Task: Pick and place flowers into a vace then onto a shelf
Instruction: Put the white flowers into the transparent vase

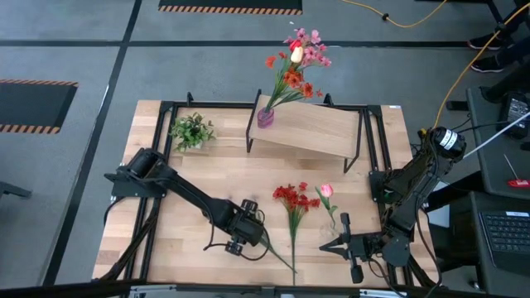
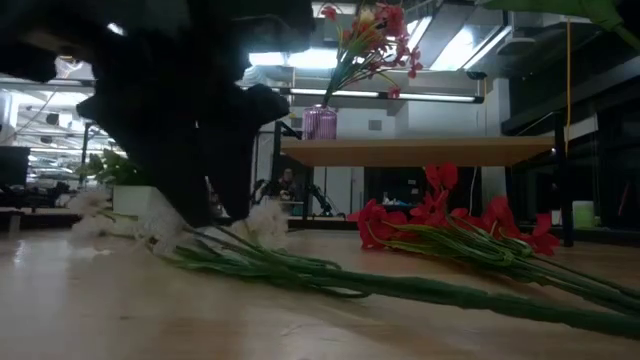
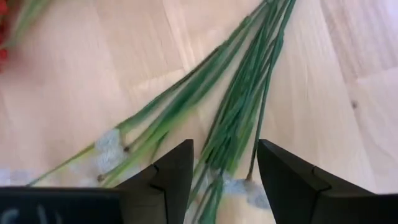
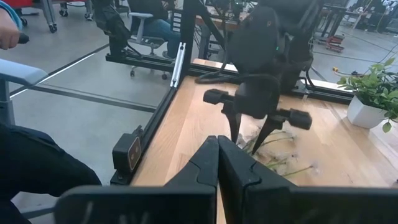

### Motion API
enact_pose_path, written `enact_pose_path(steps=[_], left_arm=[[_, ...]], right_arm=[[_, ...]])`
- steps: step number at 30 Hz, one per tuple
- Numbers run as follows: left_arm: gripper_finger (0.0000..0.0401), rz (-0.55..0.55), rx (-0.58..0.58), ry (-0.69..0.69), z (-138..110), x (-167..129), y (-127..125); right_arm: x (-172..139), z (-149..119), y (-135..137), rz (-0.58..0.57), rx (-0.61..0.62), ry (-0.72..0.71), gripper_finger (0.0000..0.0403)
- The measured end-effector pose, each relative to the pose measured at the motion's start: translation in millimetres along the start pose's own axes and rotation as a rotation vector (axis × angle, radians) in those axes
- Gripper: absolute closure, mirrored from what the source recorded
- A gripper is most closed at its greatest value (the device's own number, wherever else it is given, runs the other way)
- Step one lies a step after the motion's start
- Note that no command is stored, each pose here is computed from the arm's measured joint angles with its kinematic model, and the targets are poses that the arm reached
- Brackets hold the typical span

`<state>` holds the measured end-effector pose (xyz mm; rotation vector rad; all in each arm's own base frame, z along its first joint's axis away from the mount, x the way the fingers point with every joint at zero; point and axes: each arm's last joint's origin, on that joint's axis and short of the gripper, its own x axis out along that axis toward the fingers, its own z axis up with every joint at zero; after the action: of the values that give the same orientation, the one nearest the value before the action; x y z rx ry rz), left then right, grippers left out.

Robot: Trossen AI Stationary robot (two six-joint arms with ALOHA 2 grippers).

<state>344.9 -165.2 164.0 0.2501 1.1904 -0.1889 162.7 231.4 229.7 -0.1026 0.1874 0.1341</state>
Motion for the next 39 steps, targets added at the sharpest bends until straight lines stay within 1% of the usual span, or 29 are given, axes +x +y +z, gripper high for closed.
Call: enact_pose_path(steps=[4,8,12,16,29,34,37,39], left_arm=[[0.0230,-0.011,-0.002,-0.016,1,-2,0],[0.0230,-0.020,0.009,-0.063,6,-3,-1],[0.0230,-0.031,0.038,-0.141,13,-5,-2],[0.0230,-0.052,0.047,-0.180,16,-4,-3],[0.0230,-0.069,-0.039,-0.080,-17,20,-2],[0.0231,-0.061,-0.096,-0.080,-26,26,2],[0.0244,-0.069,-0.106,-0.070,-28,28,5],[0.0264,-0.073,-0.096,-0.064,-29,28,5]], right_arm=[[0,0,0,0.000,-0.004,0.003,0.0398],[0,-1,0,0.000,-0.005,0.003,0.0398],[0,-1,0,-0.001,-0.004,0.003,0.0398],[0,-1,0,0.000,-0.004,0.003,0.0398],[0,-1,0,-0.001,-0.004,0.003,0.0398],[0,-1,0,-0.001,-0.004,0.003,0.0398],[0,0,0,-0.001,-0.004,0.003,0.0398],[0,-1,0,0.000,-0.004,0.003,0.0398]])
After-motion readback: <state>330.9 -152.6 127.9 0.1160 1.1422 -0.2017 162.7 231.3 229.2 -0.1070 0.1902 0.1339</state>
